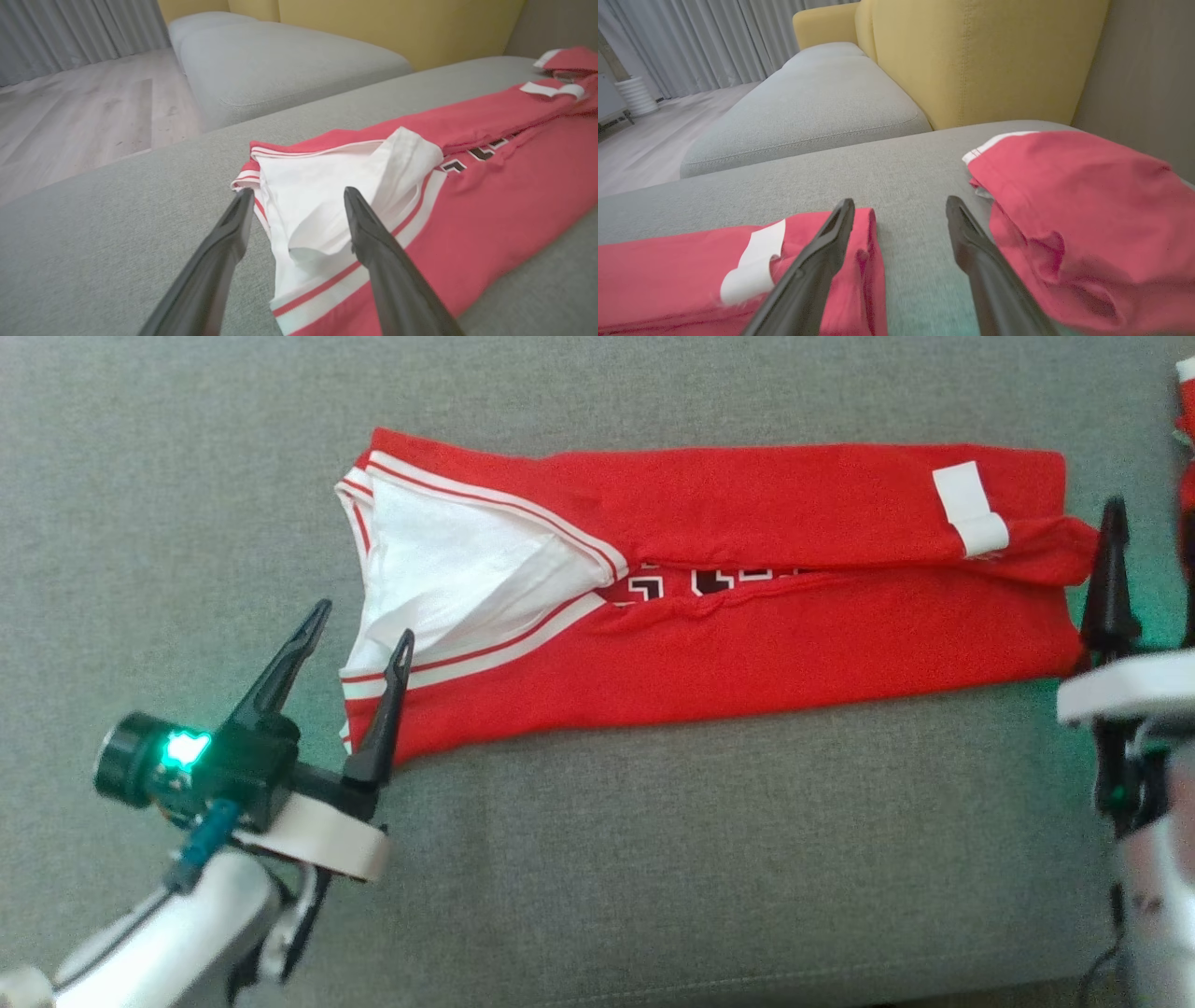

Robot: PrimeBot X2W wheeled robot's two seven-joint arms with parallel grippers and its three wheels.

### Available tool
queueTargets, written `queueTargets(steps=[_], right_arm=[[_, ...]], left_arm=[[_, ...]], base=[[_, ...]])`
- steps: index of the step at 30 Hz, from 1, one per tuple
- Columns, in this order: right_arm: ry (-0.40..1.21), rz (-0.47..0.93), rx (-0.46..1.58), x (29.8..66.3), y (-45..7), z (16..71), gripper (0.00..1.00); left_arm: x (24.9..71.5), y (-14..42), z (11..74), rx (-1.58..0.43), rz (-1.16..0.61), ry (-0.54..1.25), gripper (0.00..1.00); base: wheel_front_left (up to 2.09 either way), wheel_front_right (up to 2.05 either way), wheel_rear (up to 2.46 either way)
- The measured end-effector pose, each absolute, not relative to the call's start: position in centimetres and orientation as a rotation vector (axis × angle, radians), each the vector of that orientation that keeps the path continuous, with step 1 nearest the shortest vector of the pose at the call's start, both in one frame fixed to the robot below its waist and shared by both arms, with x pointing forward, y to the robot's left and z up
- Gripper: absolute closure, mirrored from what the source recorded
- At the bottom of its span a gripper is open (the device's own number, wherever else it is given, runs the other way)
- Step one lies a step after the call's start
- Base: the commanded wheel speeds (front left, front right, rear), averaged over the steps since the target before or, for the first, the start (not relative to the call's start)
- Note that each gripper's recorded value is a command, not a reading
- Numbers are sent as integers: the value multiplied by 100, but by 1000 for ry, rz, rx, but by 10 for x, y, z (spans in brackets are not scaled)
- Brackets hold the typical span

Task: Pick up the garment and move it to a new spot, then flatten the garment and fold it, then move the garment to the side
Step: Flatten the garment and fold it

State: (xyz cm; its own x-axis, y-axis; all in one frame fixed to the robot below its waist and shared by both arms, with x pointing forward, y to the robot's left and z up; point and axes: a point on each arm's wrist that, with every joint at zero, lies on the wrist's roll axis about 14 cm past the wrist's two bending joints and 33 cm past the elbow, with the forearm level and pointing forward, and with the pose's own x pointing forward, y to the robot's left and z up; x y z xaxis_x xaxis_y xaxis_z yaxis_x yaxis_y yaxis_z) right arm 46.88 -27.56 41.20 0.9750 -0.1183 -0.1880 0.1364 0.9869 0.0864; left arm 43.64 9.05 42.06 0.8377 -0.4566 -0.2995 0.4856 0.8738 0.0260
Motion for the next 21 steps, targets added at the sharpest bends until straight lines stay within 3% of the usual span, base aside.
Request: queueTargets(steps=[7,13,21], right_arm=[[185,-230,229,419,-266,403,0],[142,-252,263,427,-268,415,0],[218,-265,304,449,-264,392,0]], left_arm=[[429,97,442,34,-264,164,0],[405,88,475,-22,-170,47,0],[382,87,483,-33,-157,19,0]], base=[[0,0,0],[0,0,0],[0,0,0]])
